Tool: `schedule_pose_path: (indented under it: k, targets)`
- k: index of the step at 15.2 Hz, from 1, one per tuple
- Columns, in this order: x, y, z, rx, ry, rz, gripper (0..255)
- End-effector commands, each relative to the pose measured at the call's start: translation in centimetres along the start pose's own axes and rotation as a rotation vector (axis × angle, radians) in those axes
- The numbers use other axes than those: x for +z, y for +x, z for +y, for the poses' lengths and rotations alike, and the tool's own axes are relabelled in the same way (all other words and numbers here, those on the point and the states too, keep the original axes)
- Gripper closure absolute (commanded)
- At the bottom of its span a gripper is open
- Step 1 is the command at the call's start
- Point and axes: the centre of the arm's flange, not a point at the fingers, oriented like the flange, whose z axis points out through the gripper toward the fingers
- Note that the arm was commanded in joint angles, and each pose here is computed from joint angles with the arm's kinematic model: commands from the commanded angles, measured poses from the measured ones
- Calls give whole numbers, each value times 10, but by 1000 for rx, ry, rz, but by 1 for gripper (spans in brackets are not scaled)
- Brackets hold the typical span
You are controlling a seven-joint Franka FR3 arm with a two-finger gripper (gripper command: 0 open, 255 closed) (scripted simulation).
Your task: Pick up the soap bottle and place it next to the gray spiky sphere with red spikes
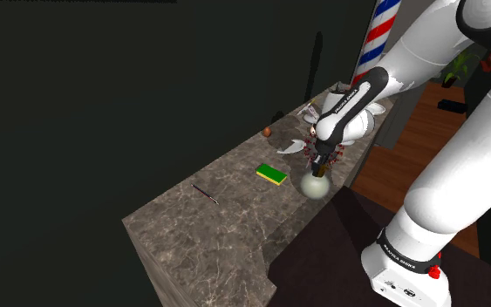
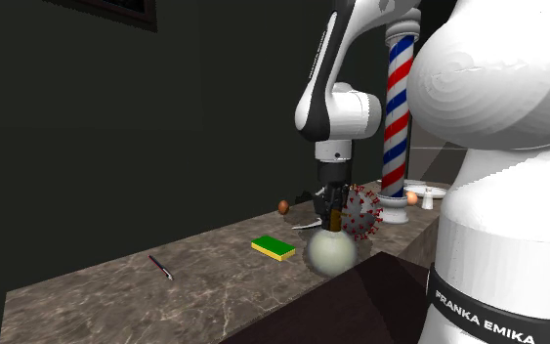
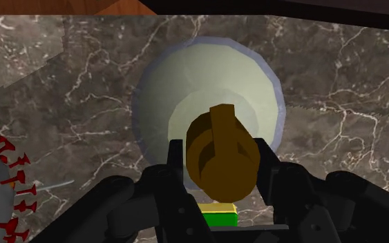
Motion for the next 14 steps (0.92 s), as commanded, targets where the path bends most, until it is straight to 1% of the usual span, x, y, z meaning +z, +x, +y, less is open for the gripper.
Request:
schedule_pose_path:
  k: [1, 6, 10, 14]
  targets:
    - [0, 0, 0, 0, 0, 0, 0]
    - [0, 0, 0, 0, 0, 0, 0]
    - [-50, 0, 0, 0, 0, 0, 0]
    - [-50, 0, 0, 0, 0, 0, 0]
